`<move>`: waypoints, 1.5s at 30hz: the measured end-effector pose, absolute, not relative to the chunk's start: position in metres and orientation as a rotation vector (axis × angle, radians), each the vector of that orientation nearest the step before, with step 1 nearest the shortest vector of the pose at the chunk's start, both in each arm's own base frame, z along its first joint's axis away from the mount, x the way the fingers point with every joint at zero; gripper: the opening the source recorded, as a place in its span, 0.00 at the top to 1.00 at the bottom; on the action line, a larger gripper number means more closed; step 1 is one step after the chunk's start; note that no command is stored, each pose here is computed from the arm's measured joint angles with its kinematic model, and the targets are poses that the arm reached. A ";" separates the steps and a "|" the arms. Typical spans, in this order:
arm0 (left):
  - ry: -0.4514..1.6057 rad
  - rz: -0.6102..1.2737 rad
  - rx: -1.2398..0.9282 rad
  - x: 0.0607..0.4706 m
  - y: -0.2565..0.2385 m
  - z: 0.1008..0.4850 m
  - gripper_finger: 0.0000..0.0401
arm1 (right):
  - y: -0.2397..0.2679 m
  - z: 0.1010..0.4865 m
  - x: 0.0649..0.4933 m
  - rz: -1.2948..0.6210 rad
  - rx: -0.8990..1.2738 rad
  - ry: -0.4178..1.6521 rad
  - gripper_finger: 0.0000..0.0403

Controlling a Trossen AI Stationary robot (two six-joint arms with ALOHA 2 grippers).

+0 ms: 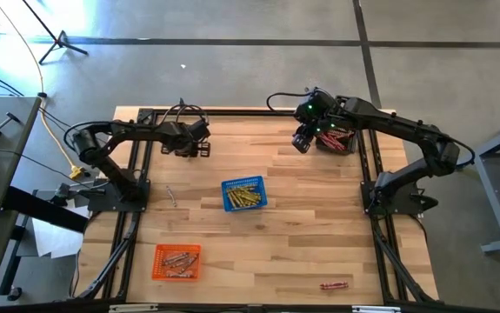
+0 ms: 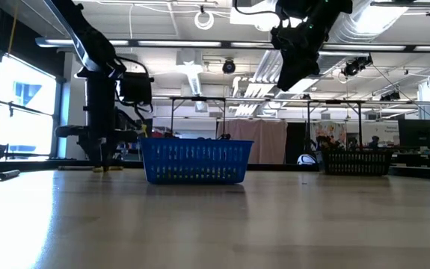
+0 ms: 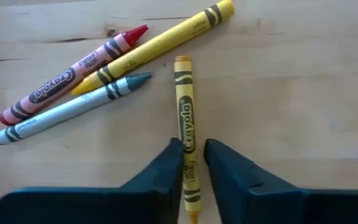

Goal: Sort crayons
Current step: Put the yellow crayon into the blue basket, then put the gray crayon into the orange basket

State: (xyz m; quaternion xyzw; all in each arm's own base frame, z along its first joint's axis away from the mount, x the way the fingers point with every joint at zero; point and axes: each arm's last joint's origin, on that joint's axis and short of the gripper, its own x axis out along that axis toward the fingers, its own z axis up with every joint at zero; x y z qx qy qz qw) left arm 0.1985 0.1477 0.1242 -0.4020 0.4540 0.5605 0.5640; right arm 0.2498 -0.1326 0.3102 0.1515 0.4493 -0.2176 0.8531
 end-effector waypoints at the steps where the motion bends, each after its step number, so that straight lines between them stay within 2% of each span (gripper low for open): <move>1: 1.070 1.318 -0.947 0.198 0.147 0.123 0.86 | -0.133 0.310 0.250 -0.458 0.319 0.945 0.72; 5: 1.070 1.281 -0.948 0.198 0.147 0.125 0.98 | -0.133 0.310 0.250 -0.458 0.319 0.945 0.72; 10: 0.983 1.151 -0.957 0.205 0.143 0.149 0.95 | -0.133 0.310 0.250 -0.466 0.335 0.941 0.72; 14: 0.869 0.881 -0.864 0.217 0.136 0.188 0.96 | -0.133 0.310 0.250 -0.473 0.341 0.940 0.72; 18: 0.716 0.442 -0.731 0.233 0.112 0.227 0.98 | -0.133 0.311 0.251 -0.474 0.338 0.925 0.72; 24: 0.622 0.046 -0.490 0.249 0.069 0.249 1.00 | -0.136 0.316 0.256 -0.476 0.318 0.845 0.72; 32: 0.650 -0.017 -0.388 0.259 0.054 0.241 0.95 | -0.140 0.322 0.263 -0.478 0.293 0.746 0.72; 40: 0.623 -0.071 -0.282 0.267 0.051 0.239 0.90 | -0.140 0.323 0.263 -0.492 0.326 0.733 0.72; 45: 0.634 -0.112 -0.318 0.277 0.045 0.229 0.84 | -0.140 0.323 0.263 -0.491 0.325 0.733 0.72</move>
